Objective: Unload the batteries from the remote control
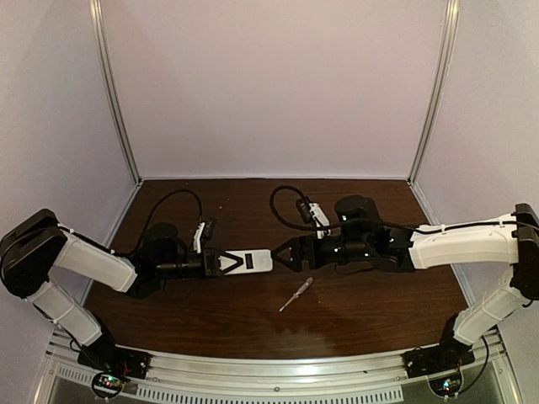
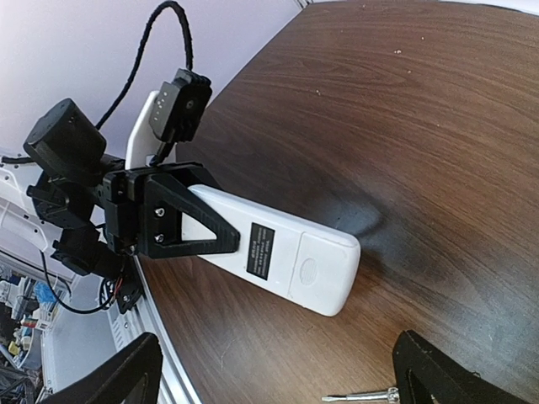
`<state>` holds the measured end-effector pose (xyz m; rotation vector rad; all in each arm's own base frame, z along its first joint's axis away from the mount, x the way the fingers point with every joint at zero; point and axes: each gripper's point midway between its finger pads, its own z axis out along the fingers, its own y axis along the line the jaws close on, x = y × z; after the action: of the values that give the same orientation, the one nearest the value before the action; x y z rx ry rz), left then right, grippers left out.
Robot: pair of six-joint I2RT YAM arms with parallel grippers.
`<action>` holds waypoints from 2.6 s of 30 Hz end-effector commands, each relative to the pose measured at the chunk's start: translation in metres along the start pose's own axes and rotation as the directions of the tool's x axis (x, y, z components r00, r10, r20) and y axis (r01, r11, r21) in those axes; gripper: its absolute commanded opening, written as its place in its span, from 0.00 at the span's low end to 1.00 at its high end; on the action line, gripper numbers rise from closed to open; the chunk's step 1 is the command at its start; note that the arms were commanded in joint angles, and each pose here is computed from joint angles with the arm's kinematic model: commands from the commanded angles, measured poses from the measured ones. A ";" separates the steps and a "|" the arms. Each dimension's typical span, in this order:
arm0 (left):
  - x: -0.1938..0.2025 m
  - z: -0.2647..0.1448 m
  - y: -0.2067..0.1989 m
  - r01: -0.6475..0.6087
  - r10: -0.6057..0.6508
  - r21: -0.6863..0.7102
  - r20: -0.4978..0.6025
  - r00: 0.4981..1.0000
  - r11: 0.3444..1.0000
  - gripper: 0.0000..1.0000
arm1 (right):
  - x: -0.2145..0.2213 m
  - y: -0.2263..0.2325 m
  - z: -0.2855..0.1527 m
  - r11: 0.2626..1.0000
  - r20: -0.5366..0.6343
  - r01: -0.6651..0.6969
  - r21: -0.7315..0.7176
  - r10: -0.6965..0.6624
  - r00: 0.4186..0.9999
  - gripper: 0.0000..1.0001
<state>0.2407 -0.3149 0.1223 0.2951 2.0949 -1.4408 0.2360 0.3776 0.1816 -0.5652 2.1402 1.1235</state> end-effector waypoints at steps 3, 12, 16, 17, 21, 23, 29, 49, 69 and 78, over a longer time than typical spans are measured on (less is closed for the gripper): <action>-0.019 -0.003 -0.015 -0.068 0.066 0.032 0.056 0.996 0.997 0.00 | 0.001 -0.016 0.016 0.999 -0.048 -0.040 0.019 0.041 0.998 0.96; -0.018 -0.002 -0.028 -0.090 0.086 0.104 0.045 0.995 0.991 0.00 | 0.004 -0.012 0.028 0.995 -0.106 -0.054 -0.088 0.044 0.993 0.90; -0.019 -0.002 -0.034 -0.096 0.091 0.130 0.044 0.995 0.987 0.00 | 0.007 -0.017 0.032 0.993 -0.116 -0.065 -0.096 0.053 0.992 0.87; -0.019 -0.002 -0.034 -0.098 0.093 0.130 0.046 0.995 0.987 0.00 | 0.006 -0.018 0.033 0.993 -0.114 -0.067 -0.097 0.056 0.992 0.87; -0.019 -0.002 -0.035 -0.101 0.096 0.135 0.046 0.994 0.986 0.00 | 0.005 -0.021 0.036 0.992 -0.117 -0.073 -0.099 0.061 0.991 0.83; -0.019 -0.003 -0.036 -0.102 0.096 0.141 0.046 0.994 0.985 0.00 | 0.004 -0.022 0.038 0.992 -0.117 -0.071 -0.100 0.059 0.991 0.81; -0.019 -0.002 -0.038 -0.107 0.101 0.153 0.046 0.994 0.982 0.00 | 0.003 -0.021 0.042 0.991 -0.124 -0.071 -0.114 0.057 0.991 0.75; -0.020 0.001 -0.039 -0.108 0.102 0.162 0.041 0.994 0.981 0.00 | 0.004 -0.019 0.056 0.986 -0.148 -0.079 -0.148 0.056 0.987 0.47; -0.023 0.003 -0.042 -0.117 0.111 0.167 0.045 0.993 0.979 0.00 | 0.004 -0.017 0.059 0.983 -0.163 -0.079 -0.168 0.052 0.985 0.25; -0.024 0.004 -0.040 -0.119 0.114 0.159 0.043 0.993 0.980 0.00 | 0.004 -0.015 0.066 0.979 -0.174 -0.080 -0.186 0.048 0.984 0.25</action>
<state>0.2354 -0.3220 0.1420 0.4022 2.0093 -1.5241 0.2608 0.4122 0.1367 -0.6890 2.2536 1.3676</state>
